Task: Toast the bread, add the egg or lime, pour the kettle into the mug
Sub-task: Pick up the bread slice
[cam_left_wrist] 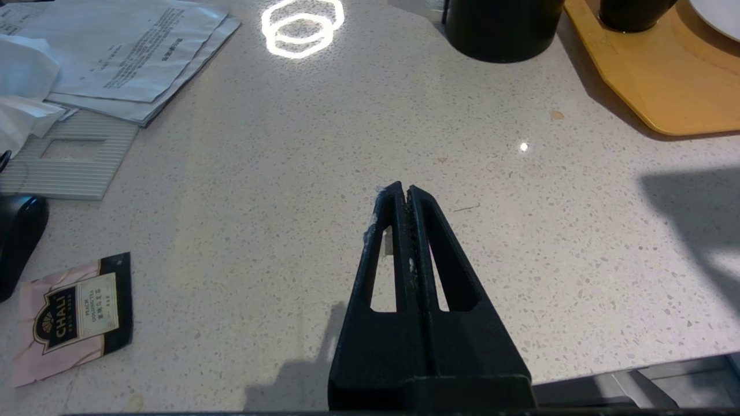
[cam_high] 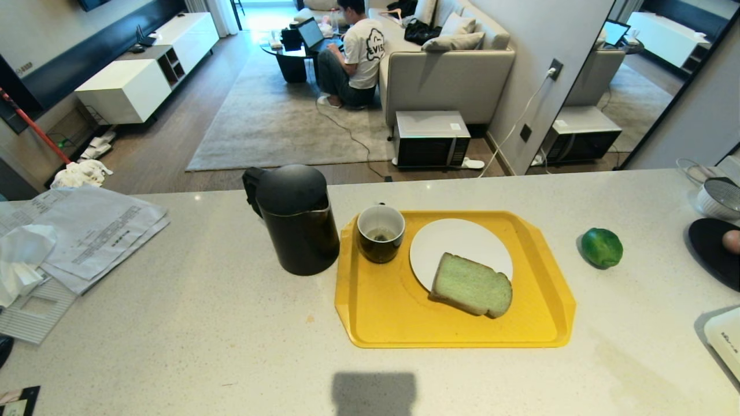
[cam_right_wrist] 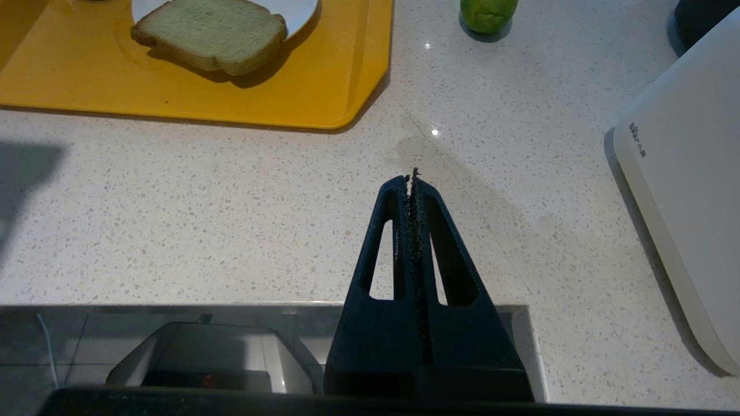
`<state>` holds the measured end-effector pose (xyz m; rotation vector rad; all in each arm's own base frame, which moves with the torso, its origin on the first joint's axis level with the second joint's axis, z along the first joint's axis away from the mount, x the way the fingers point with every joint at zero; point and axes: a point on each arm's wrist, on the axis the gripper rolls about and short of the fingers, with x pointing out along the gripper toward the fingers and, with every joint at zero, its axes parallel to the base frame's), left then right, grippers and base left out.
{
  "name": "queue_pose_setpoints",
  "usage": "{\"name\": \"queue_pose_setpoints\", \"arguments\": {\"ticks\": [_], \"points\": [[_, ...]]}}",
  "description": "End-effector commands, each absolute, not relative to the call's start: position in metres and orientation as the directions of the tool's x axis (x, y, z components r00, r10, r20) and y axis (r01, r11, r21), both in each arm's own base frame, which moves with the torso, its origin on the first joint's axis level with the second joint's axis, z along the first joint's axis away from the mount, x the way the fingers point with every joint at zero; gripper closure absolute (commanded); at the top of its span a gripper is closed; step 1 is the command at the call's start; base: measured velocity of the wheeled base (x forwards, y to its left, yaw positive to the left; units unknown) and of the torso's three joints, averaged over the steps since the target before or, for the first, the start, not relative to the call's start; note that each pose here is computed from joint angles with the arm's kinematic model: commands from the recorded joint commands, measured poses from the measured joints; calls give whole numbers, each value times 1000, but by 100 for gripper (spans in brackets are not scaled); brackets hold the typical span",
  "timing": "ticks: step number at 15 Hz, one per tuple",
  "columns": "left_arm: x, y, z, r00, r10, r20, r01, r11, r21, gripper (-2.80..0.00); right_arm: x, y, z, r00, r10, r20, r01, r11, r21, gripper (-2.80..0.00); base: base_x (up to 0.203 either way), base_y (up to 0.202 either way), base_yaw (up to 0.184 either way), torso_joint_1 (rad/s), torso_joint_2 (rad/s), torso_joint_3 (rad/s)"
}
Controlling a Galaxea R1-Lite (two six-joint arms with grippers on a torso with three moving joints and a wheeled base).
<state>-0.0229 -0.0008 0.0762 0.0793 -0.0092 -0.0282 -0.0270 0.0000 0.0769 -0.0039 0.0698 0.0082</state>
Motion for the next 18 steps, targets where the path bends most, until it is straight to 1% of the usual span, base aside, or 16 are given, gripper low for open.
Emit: {"name": "queue_pose_setpoints", "arguments": {"ticks": [1,18], "points": [[-23,-1,76,1000,-28,9,27,996,80,0,-27,0,77,997,9,-72,-10,1000,-4,0,0,0,0,0,0,0],[-23,-1,76,1000,-28,9,27,996,80,0,-27,0,77,997,9,-72,-10,1000,-6,0,0,0,0,0,0,0]]}}
